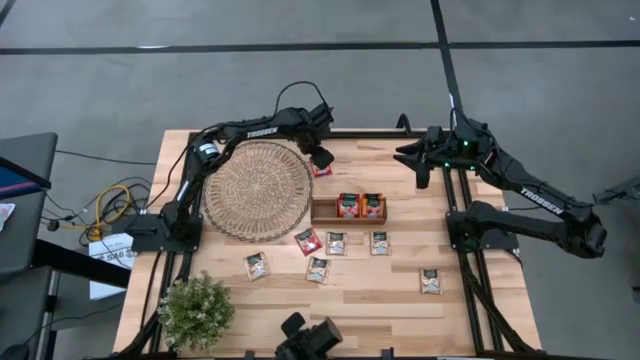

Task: Pick & Place Tea
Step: Put the red tea bag into the middle section of the wooden organizer

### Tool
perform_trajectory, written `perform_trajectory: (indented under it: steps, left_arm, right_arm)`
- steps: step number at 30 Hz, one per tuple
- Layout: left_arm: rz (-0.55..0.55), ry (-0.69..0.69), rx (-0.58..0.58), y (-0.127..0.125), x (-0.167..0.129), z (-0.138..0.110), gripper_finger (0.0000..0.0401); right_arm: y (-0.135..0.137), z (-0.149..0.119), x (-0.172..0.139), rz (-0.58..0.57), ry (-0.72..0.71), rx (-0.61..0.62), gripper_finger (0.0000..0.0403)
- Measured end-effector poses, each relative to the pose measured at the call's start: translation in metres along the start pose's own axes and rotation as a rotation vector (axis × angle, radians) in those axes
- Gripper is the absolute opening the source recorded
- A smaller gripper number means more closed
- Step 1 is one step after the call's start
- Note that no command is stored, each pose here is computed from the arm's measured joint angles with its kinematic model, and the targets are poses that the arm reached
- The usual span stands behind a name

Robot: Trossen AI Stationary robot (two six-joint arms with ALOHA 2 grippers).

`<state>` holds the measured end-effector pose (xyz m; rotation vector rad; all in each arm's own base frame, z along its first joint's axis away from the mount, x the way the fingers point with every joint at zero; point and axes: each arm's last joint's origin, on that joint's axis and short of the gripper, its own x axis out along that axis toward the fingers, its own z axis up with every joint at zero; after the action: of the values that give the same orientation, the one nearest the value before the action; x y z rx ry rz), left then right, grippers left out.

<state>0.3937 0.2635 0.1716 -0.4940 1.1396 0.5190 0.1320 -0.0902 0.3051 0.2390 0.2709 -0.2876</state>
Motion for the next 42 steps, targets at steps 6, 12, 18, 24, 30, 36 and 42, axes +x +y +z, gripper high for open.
perform_trajectory:
  steps: [6,12,18,24,30,36,42]
  left_arm:
    - [0.023,-0.007,0.003,0.002,0.006,0.001,0.0142]
    - [0.0,0.023,-0.003,0.002,0.015,-0.002,0.0138]
    - [-0.018,0.028,-0.011,0.003,0.015,-0.002,0.0112]
    - [-0.044,0.039,0.019,0.002,0.015,-0.003,0.0088]
    - [-0.048,0.042,0.024,0.002,0.015,-0.004,0.0085]
    - [-0.047,0.056,-0.026,0.005,0.014,-0.005,0.0085]
    - [-0.1,0.044,-0.11,0.011,0.006,0.002,0.0085]
  right_arm:
    - [0.0,0.0,0.0,0.005,0.0,0.012,0.0118]
    - [0.0,0.0,0.0,0.006,0.0,0.022,0.0118]
    - [0.0,0.0,0.0,0.005,0.0,0.022,0.0118]
    - [0.0,0.0,0.0,0.006,0.0,0.029,0.0118]
    - [0.0,0.0,0.0,0.008,0.0,0.041,0.0118]
    - [0.001,0.0,0.0,0.032,0.003,0.047,0.0118]
    - [0.001,0.0,0.0,0.032,0.003,0.049,0.0118]
